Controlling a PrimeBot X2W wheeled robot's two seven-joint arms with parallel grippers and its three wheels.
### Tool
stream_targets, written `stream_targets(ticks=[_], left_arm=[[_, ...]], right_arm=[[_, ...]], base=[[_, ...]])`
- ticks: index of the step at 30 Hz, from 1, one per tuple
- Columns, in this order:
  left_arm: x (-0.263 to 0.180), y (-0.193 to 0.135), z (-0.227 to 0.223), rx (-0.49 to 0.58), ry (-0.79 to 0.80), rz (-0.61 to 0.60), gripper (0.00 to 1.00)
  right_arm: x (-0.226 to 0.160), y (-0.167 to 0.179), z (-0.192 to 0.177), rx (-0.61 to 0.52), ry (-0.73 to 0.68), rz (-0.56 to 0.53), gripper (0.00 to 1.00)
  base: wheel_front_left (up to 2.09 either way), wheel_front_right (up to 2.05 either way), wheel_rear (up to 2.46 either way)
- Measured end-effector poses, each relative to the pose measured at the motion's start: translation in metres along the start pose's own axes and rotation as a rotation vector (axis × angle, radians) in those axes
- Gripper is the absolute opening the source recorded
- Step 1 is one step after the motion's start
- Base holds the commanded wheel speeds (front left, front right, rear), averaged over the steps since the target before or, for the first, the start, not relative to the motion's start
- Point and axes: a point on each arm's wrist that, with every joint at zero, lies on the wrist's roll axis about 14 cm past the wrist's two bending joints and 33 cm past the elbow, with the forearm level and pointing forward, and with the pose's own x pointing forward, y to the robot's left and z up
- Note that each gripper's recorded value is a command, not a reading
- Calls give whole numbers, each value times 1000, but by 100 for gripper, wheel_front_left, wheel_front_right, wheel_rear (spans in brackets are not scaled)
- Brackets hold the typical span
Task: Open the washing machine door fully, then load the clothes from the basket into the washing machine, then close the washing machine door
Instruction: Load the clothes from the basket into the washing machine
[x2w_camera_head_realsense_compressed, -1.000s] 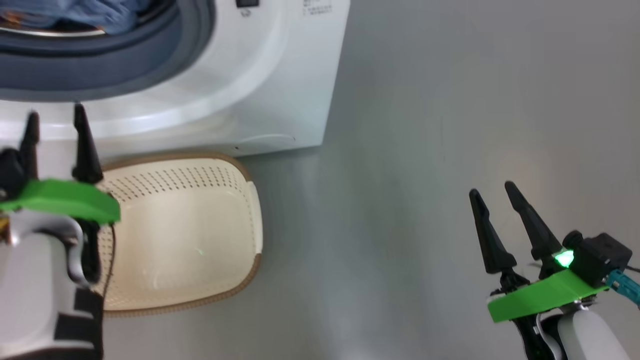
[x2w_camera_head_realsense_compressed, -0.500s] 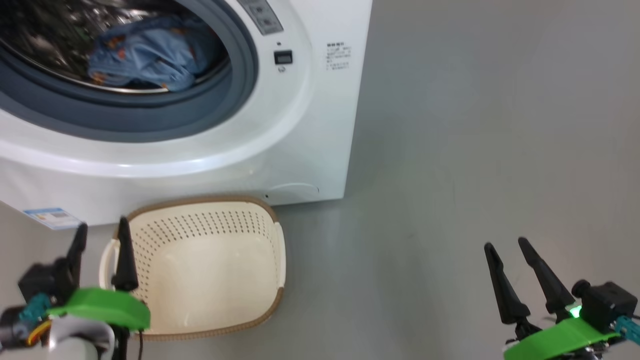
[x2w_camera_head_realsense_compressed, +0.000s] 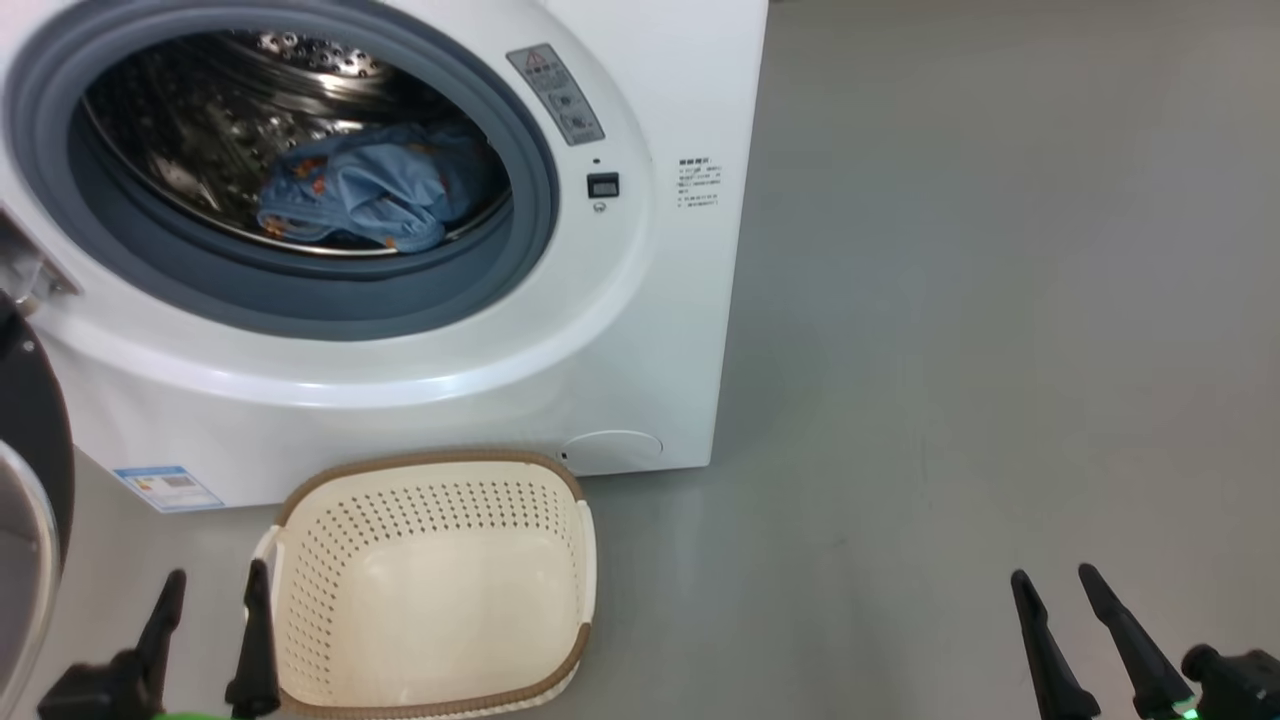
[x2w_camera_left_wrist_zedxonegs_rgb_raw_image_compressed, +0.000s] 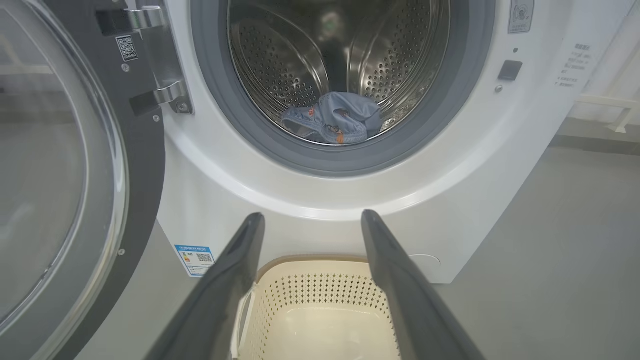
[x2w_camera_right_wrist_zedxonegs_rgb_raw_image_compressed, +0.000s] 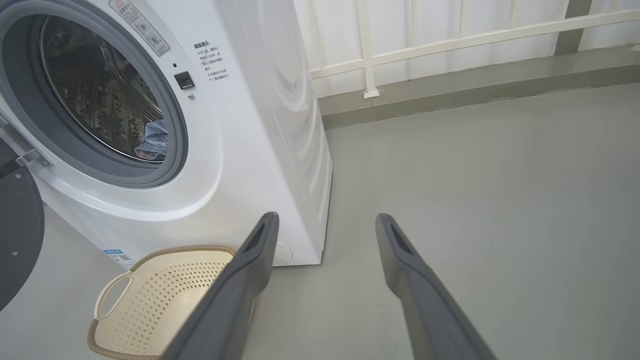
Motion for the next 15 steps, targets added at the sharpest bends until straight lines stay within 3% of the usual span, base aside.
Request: stream_targets(ticks=[15], left_arm=[[-29, 6, 9, 0, -32, 23, 100]], right_arm=[[-19, -6, 4, 1, -14, -26, 100]], base=[[0, 0, 0]])
